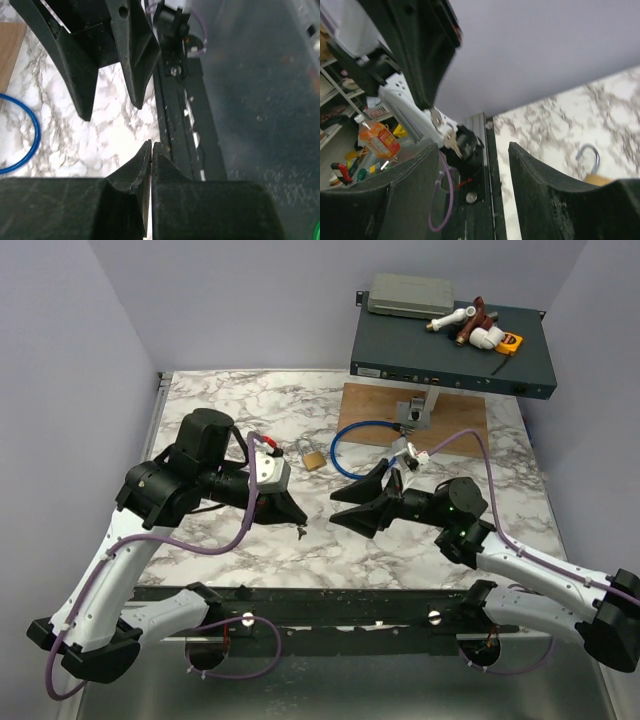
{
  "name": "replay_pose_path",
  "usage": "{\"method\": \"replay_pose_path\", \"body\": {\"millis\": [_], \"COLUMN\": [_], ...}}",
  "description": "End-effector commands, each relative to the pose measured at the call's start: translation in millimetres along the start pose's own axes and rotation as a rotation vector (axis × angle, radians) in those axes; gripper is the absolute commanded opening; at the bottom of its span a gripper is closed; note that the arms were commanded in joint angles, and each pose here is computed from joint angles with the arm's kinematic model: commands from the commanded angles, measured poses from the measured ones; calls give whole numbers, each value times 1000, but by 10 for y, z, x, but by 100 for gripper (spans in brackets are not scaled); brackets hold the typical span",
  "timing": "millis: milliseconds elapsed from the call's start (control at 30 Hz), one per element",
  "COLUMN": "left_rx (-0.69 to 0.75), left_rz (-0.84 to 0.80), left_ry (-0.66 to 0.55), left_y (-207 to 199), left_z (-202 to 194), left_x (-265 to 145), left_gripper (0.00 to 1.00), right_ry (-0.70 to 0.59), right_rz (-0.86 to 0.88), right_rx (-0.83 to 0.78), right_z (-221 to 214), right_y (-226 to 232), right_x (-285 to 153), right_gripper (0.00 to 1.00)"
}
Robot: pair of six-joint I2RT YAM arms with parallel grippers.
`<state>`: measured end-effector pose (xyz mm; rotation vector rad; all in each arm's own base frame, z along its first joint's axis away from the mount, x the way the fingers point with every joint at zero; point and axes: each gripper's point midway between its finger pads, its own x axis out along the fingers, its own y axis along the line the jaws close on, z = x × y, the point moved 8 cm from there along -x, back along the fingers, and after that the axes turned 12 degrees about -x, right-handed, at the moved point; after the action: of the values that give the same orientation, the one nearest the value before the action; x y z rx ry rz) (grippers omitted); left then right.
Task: Unlock with the key
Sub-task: Pick up the key from the center of the board.
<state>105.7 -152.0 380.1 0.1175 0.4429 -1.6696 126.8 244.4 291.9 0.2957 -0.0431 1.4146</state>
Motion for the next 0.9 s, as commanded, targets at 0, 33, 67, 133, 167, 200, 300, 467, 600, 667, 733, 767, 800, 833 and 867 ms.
{"method": "replay_pose_path", "body": {"millis": [0,33,67,133,167,200,300,467,600,667,733,767,800,833,867], "left_rx": [-113,-124,-137,-168,-172,-188,-241,-261,-264,-266,-268,-270,-271,-269,-269], "left_rz": [-79,-79,-80,-78,-73,-64,-58,-59,-52,-52,-49,-49,-48,-47,-47], "left_ry": [-131,-141,-152,-175,-191,-205,-241,-256,-260,-261,-263,-264,-264,-265,-265], "left_y": [-82,-75,-67,-41,-20,-4,45,79,86,84,90,86,87,81,83], "left_z": [164,165,177,196,220,236,272,258,243,236,231,229,225,221,216], "left_x": [49,53,57,62,60,53,52,76,83,84,88,87,88,86,88], "left_gripper": [0,0,0,0,0,0,0,0,0,0,0,0,0,0,0], "right_ry": [-165,-170,-175,-173,-172,-170,-171,-200,-207,-207,-205,-205,-205,-205,-206], "right_rz": [197,211,230,259,271,277,288,297,276,259,246,238,227,219,216], "right_rx": [-142,-140,-137,-135,-134,-134,-138,-129,-108,-98,-83,-78,-69,-63,-59], "right_z": [388,394,405,412,408,399,393,410,397,389,378,376,374,374,372], "right_y": [174,183,203,234,249,260,296,316,284,259,238,226,212,202,201], "right_x": [131,144,158,184,198,207,249,311,378,407,439,452,468,477,488], "right_gripper": [61,61,61,61,61,61,60,58,53,48,42,39,33,27,21]}}
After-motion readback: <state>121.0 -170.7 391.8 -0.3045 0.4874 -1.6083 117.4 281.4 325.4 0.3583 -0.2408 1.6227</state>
